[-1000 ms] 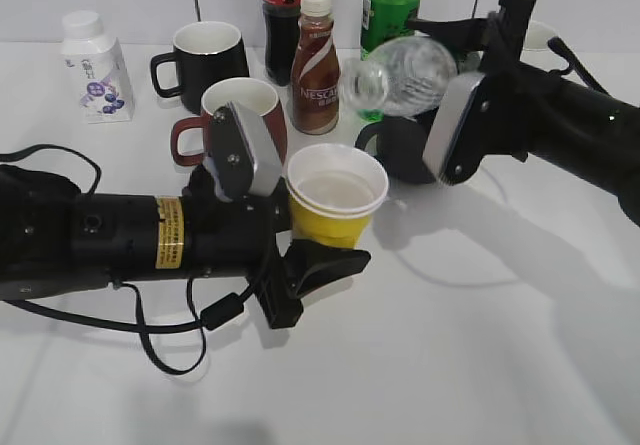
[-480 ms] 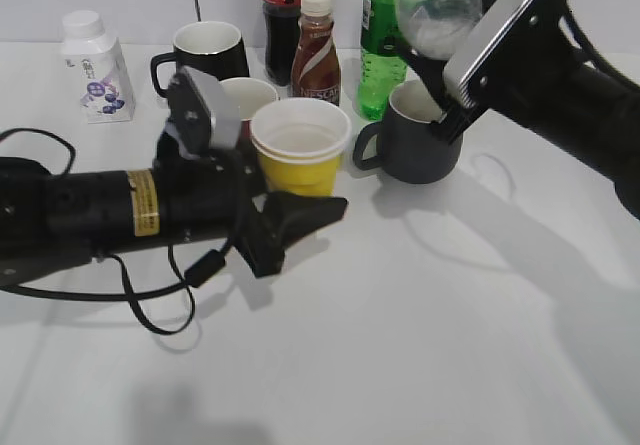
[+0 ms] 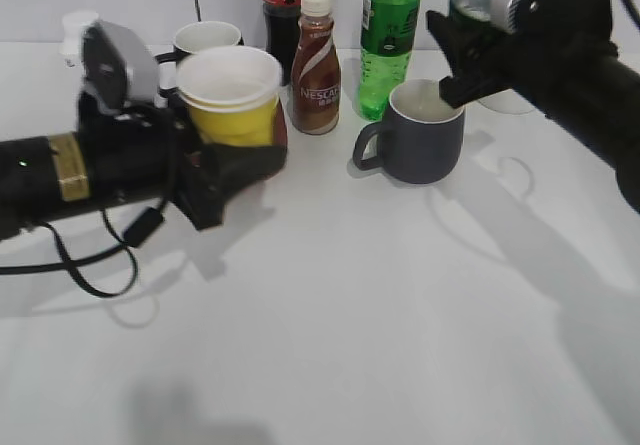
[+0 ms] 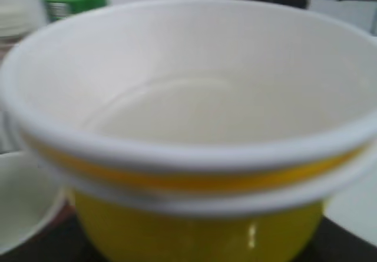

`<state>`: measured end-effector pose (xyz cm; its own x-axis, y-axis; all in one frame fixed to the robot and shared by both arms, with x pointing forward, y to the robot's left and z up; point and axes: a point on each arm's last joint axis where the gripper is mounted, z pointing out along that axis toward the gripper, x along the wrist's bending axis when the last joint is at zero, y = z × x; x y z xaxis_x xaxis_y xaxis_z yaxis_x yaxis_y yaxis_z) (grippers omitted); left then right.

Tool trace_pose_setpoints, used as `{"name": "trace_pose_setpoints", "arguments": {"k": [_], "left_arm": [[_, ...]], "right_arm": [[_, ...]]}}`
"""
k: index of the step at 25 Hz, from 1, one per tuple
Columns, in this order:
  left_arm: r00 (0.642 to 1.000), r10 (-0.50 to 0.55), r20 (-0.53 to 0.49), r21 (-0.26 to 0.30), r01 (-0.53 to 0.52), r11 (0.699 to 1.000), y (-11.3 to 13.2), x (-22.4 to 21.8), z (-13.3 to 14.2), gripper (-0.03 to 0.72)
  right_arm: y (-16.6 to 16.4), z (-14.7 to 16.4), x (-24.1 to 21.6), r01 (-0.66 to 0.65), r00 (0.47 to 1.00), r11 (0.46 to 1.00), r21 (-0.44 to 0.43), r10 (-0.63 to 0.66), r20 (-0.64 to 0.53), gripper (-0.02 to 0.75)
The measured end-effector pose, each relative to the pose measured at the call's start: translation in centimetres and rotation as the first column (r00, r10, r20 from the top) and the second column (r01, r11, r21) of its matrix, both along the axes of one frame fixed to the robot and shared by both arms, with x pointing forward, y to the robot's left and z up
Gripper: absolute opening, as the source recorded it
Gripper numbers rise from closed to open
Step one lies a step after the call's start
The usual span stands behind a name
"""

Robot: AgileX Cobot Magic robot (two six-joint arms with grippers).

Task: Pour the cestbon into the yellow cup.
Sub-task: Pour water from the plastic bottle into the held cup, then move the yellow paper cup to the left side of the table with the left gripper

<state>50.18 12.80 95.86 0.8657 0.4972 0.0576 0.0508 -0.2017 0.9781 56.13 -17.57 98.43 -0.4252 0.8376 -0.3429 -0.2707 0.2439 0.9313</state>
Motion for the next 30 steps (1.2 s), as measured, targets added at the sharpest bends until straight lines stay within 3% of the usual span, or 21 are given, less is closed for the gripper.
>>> {"name": "trace_pose_setpoints", "arguments": {"k": [12,23,30], "left_arm": [[0.975,0.218,0.036,0.020,-0.219,0.976,5.9,1.9,1.6,0.441],[0.894,0.448,-0.003,0.006,-0.448,0.894,11.2,3.7,1.6,0.441],[0.857,0.514,-0.039,-0.002,-0.515,0.857,12.2,4.6,-0.1,0.441]], "right_arm": [[-1.7,0.9,0.2,0.178,0.974,0.981,0.071,-0.166,-0.157,0.479],[-2.1,0.7,0.3,0.234,0.957,0.968,0.096,-0.212,-0.199,0.479],[-2.2,0.7,0.4,0.243,0.954,0.965,0.102,-0.219,-0.204,0.479]]}}
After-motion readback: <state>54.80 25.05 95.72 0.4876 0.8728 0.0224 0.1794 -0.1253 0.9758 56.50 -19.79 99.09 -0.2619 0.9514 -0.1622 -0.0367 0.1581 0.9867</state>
